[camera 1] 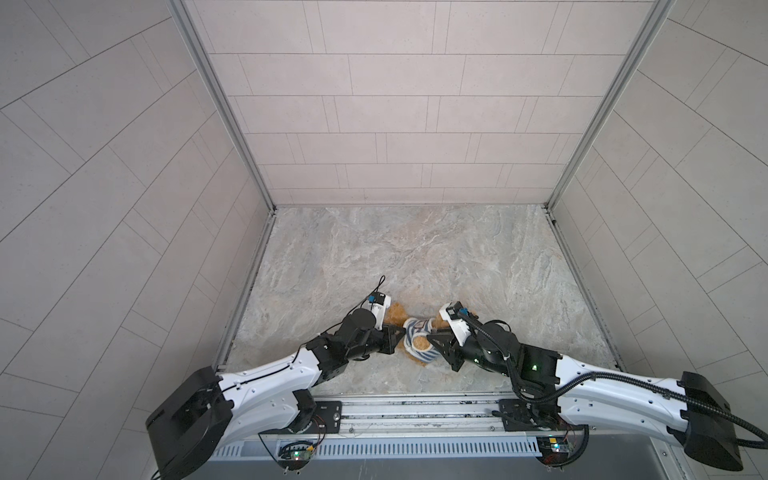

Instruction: Dress the teddy bear

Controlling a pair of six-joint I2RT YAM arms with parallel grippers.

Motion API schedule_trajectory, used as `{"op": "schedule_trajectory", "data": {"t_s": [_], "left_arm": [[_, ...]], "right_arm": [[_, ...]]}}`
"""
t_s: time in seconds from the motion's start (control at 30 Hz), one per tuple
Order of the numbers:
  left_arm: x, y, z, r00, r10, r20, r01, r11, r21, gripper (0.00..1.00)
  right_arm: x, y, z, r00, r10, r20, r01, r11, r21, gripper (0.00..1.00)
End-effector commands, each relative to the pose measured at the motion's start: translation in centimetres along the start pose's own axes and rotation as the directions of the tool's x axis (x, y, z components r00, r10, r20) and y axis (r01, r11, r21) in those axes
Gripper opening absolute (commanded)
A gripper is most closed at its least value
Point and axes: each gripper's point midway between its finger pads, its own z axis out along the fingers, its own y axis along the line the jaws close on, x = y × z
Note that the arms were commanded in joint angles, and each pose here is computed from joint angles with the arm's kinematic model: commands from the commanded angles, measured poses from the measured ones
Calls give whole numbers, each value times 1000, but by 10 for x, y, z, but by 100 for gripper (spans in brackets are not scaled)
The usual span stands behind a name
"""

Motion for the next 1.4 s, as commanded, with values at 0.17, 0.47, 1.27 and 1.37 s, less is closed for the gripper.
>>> {"op": "schedule_trajectory", "data": {"t_s": [0.17,0.47,1.27,1.37], "left_arm": [[-2,-5,8,1000,-31,6,30,999,41,0],[0,-9,12,999,-41,1,41,997,58,0],[0,-9,10,999,-51,8,51,997,64,0],[0,-9,10,999,-53,8,52,997,63,0]], "right_arm": [[-9,17,-15,965,-255,-69,261,961,95,33],[-6,34,-3,913,-372,-168,394,911,123,31],[15,24,20,883,-387,-265,439,881,175,33],[18,20,20,879,-389,-277,446,876,185,32]]}}
